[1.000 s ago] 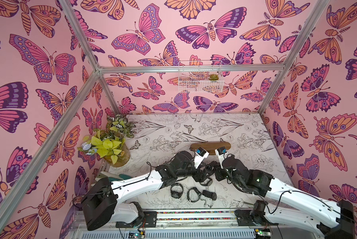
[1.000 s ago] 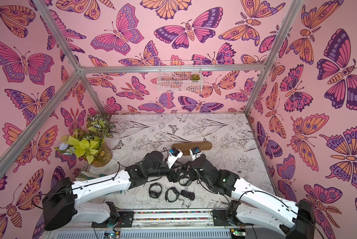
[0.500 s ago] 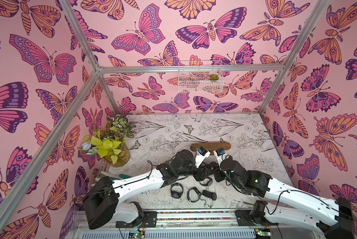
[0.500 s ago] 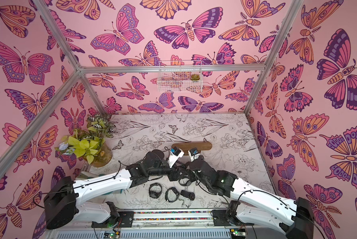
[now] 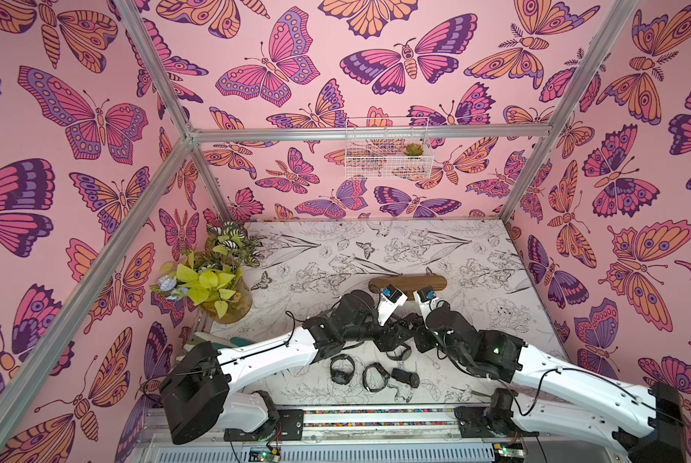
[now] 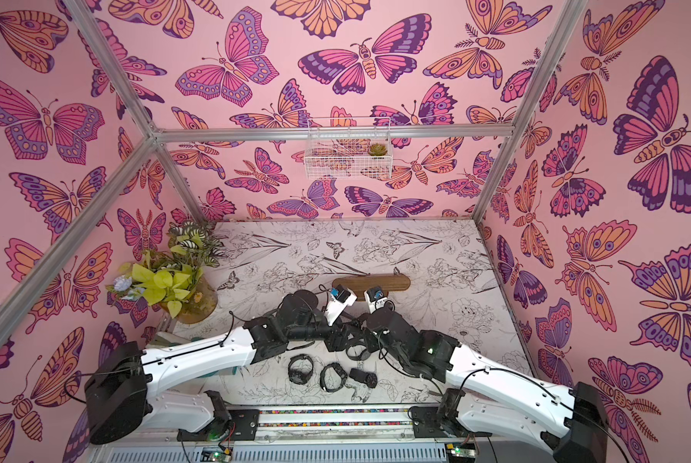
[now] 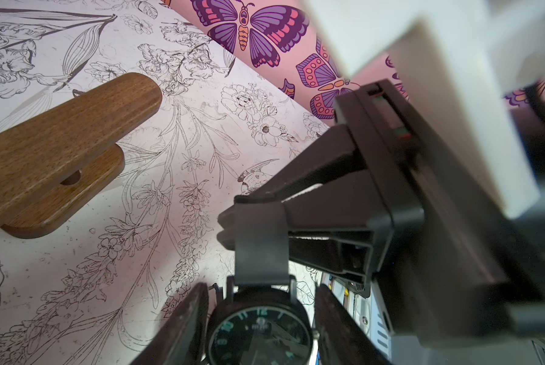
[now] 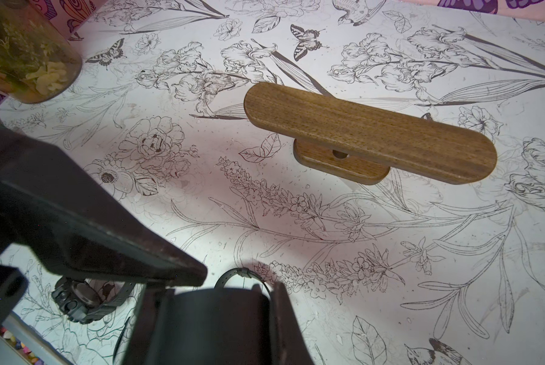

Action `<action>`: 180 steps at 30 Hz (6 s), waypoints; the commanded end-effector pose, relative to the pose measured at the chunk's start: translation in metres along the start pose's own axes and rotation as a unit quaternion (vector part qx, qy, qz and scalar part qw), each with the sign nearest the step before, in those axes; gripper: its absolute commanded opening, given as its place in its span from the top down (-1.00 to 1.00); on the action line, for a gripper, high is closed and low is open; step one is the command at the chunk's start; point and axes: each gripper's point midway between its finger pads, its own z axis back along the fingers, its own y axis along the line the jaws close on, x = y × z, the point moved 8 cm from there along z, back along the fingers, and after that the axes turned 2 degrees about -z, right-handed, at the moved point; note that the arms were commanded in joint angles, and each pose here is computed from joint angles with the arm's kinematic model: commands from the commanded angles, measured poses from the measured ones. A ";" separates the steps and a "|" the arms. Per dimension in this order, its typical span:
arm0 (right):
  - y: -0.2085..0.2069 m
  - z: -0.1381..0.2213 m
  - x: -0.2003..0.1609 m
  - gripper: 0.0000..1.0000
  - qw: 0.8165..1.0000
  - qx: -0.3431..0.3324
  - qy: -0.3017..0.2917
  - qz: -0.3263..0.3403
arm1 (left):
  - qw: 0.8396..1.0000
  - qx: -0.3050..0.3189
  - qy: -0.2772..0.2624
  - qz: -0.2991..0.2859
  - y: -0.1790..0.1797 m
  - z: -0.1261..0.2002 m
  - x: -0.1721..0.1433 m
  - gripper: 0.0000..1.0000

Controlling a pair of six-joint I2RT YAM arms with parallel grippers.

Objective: Place watch on stand
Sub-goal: Pick up the watch at the center of the board, then place the watch on the stand.

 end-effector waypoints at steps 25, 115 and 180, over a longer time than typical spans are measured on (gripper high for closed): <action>-0.026 0.026 0.014 -0.22 0.997 -0.015 -0.025 -0.070 | 0.985 0.161 -0.004 0.065 0.063 0.020 0.022 0.21; -0.189 -0.141 0.055 -0.42 0.931 -0.094 0.093 -0.341 | 0.885 0.405 0.176 0.149 0.172 -0.065 0.037 0.16; -0.169 -0.112 0.026 -0.19 0.911 -0.112 0.072 -0.391 | 0.891 0.388 0.170 0.163 0.141 -0.043 0.035 -0.15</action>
